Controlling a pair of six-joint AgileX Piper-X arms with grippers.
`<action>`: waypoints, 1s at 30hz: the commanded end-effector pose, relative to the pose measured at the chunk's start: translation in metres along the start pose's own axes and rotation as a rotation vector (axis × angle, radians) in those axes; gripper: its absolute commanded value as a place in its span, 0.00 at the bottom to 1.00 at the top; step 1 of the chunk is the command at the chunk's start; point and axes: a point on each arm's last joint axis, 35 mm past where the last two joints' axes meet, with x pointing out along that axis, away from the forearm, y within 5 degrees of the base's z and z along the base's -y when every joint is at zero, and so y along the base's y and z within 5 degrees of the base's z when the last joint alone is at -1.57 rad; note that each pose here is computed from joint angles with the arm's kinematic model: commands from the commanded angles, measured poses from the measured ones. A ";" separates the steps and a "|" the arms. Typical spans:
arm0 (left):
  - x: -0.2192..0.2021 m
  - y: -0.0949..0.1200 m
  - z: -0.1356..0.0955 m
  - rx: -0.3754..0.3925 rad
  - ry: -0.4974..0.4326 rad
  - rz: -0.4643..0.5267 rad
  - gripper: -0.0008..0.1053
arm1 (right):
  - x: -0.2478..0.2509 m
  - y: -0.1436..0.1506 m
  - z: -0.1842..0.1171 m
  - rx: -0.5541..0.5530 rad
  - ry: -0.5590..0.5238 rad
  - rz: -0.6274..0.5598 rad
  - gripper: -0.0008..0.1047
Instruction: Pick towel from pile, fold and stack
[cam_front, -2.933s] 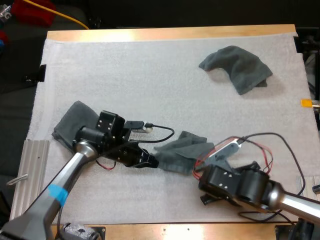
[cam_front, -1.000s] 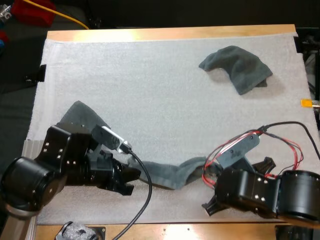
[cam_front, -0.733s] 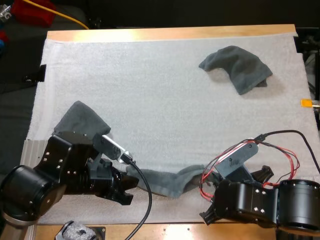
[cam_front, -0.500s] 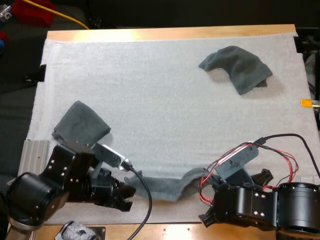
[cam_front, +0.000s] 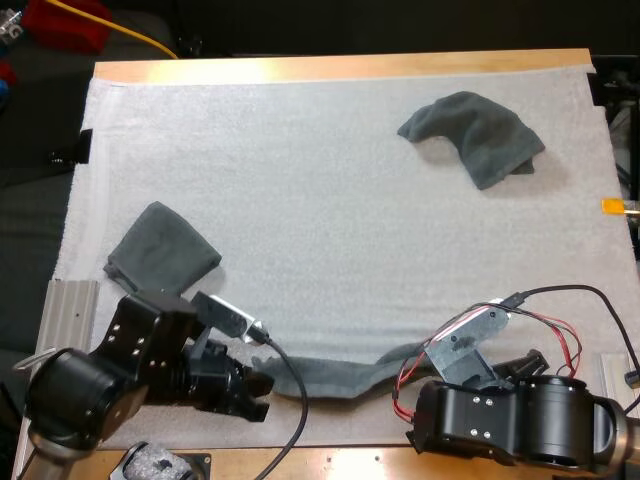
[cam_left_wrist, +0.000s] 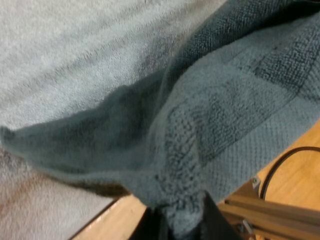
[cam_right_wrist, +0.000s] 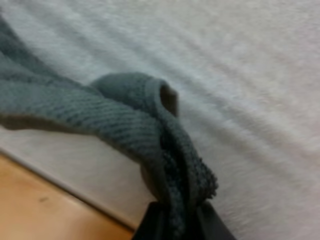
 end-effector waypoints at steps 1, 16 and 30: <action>0.003 -0.001 0.006 0.005 -0.013 0.000 0.01 | 0.002 -0.003 -0.004 -0.016 0.010 -0.067 0.02; 0.041 0.007 0.060 0.033 -0.085 0.093 0.01 | 0.065 -0.060 0.024 0.096 -0.004 -0.040 0.02; 0.076 0.019 0.100 0.049 -0.162 0.213 0.01 | 0.105 -0.095 0.048 0.232 -0.037 0.097 0.02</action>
